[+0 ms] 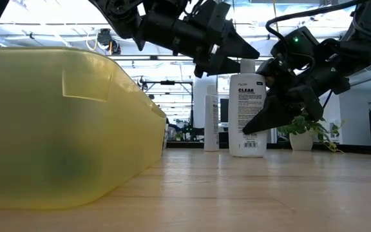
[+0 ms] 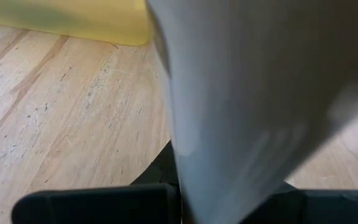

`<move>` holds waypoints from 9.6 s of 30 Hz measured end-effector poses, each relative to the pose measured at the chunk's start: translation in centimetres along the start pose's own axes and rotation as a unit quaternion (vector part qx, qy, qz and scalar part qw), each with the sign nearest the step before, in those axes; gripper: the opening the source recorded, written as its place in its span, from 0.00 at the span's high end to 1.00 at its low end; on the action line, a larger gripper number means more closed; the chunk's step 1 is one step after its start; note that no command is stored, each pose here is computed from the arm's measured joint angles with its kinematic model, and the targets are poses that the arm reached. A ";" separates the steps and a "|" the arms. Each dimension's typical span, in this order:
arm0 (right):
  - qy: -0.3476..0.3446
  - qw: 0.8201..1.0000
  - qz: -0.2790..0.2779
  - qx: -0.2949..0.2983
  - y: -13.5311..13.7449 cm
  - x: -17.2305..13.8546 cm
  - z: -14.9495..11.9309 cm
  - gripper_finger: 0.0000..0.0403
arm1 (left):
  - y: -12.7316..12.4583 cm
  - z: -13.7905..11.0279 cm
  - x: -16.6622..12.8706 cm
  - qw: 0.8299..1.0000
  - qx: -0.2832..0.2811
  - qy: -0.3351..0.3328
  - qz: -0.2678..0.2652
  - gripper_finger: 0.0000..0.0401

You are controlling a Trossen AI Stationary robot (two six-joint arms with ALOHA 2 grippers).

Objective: Pick & Place Kitchen Items
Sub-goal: Put the white plastic restorer bottle into the white bin

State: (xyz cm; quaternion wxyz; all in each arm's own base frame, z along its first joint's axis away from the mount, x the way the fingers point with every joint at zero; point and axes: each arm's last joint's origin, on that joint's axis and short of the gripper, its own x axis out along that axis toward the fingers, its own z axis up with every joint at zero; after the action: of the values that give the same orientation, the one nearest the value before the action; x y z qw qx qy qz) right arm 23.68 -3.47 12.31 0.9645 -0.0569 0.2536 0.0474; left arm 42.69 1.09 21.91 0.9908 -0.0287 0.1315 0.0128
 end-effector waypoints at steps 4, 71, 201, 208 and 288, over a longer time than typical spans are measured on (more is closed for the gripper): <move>0.000 1.000 0.000 0.000 0.0 0.0 0.0 0.90 | 0.0 0.0 0.0 1.000 -0.001 0.001 0.000 0.36; 0.000 0.993 -0.002 0.118 -0.1 -0.2 0.1 0.06 | 10.4 10.2 -16.9 0.910 -0.073 -0.034 0.406 0.72; -0.084 0.890 -0.418 0.163 -11.9 3.1 0.0 0.30 | 7.0 -1.0 -16.8 0.948 -0.041 -0.078 0.307 0.37; -0.082 0.891 -0.418 0.160 -11.9 3.1 0.0 0.50 | 7.0 -1.0 -16.8 0.948 -0.042 -0.078 0.307 0.37; -0.010 0.999 -0.002 0.033 -2.5 1.0 0.9 0.94 | 2.3 1.0 -3.6 0.985 0.035 0.146 0.090 0.38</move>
State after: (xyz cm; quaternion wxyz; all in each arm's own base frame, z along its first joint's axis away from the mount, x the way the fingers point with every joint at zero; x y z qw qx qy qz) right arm 25.25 -5.72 12.86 0.9685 -0.0250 0.2450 0.0377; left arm 39.38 3.40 23.65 0.9562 0.0163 0.2771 0.0934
